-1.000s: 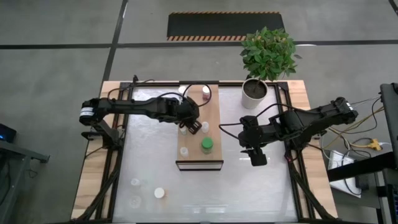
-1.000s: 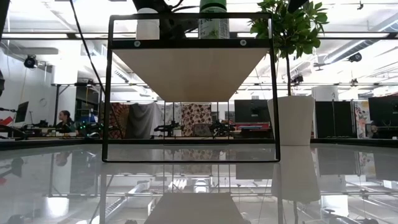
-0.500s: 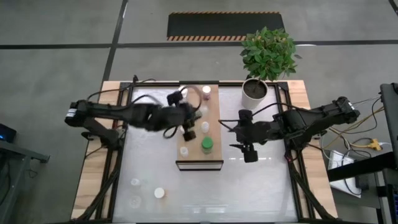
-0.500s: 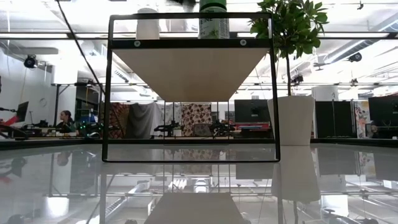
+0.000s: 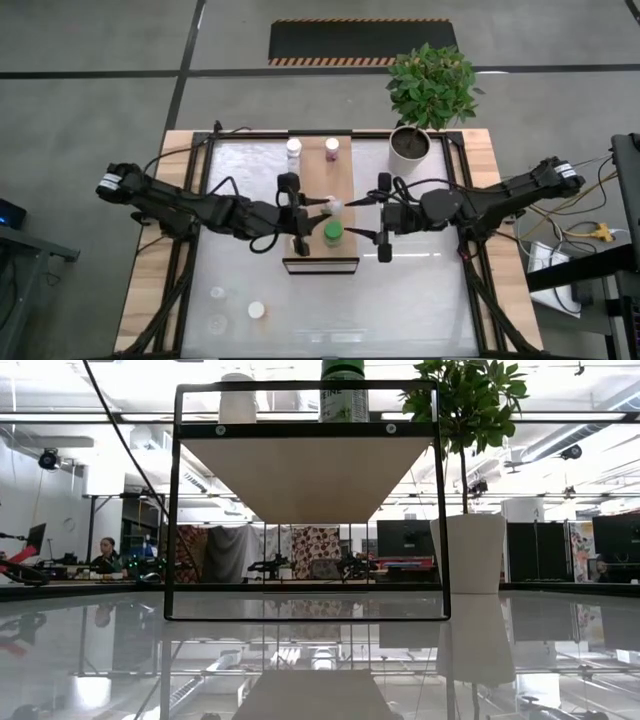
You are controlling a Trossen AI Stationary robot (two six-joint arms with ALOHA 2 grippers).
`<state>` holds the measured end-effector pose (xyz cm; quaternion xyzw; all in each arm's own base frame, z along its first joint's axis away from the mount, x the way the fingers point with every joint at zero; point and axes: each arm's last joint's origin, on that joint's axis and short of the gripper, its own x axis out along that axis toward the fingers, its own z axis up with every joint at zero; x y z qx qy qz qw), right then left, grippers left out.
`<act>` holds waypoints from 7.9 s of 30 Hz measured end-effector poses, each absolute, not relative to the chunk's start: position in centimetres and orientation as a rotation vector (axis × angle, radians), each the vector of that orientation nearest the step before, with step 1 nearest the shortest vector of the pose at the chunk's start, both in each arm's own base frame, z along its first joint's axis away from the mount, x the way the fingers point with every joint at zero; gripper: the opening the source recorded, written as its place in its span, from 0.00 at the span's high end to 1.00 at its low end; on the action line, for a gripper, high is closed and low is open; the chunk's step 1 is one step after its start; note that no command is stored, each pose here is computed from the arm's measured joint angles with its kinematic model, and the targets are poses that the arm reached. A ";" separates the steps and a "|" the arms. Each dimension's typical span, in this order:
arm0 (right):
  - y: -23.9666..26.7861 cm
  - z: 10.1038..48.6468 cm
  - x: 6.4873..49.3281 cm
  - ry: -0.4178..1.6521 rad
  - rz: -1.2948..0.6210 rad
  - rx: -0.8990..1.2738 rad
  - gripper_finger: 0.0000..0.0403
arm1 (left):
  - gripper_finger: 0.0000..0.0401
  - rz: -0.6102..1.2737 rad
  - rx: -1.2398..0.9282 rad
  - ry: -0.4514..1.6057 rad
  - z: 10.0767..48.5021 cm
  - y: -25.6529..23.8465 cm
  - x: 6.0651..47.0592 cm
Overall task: Pick and place medicine bottles onto shelf by color
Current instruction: Put the transparent pill bottle on the shelf, then put the orange pill bottle on the shelf
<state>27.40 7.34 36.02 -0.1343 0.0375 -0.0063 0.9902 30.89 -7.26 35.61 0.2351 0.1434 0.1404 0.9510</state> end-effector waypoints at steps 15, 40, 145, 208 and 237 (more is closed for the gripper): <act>6.2 35.1 28.0 0.107 -0.060 -0.252 0.42 | 0.72 0.250 0.452 0.219 36.2 -7.5 31.2; 6.2 35.5 28.1 0.149 -0.056 -0.206 0.67 | 0.53 0.240 0.482 0.277 36.1 -7.3 30.6; 7.2 33.8 23.0 0.500 0.092 -0.240 0.57 | 0.52 0.165 -0.053 -0.136 34.5 -8.1 22.9; 6.7 30.4 18.6 0.430 0.181 -0.277 0.58 | 0.31 0.777 -1.048 1.392 21.2 -21.8 25.2; 6.7 30.5 18.6 0.420 0.177 -0.263 0.58 | 0.53 0.067 -1.111 1.657 33.3 -21.8 26.5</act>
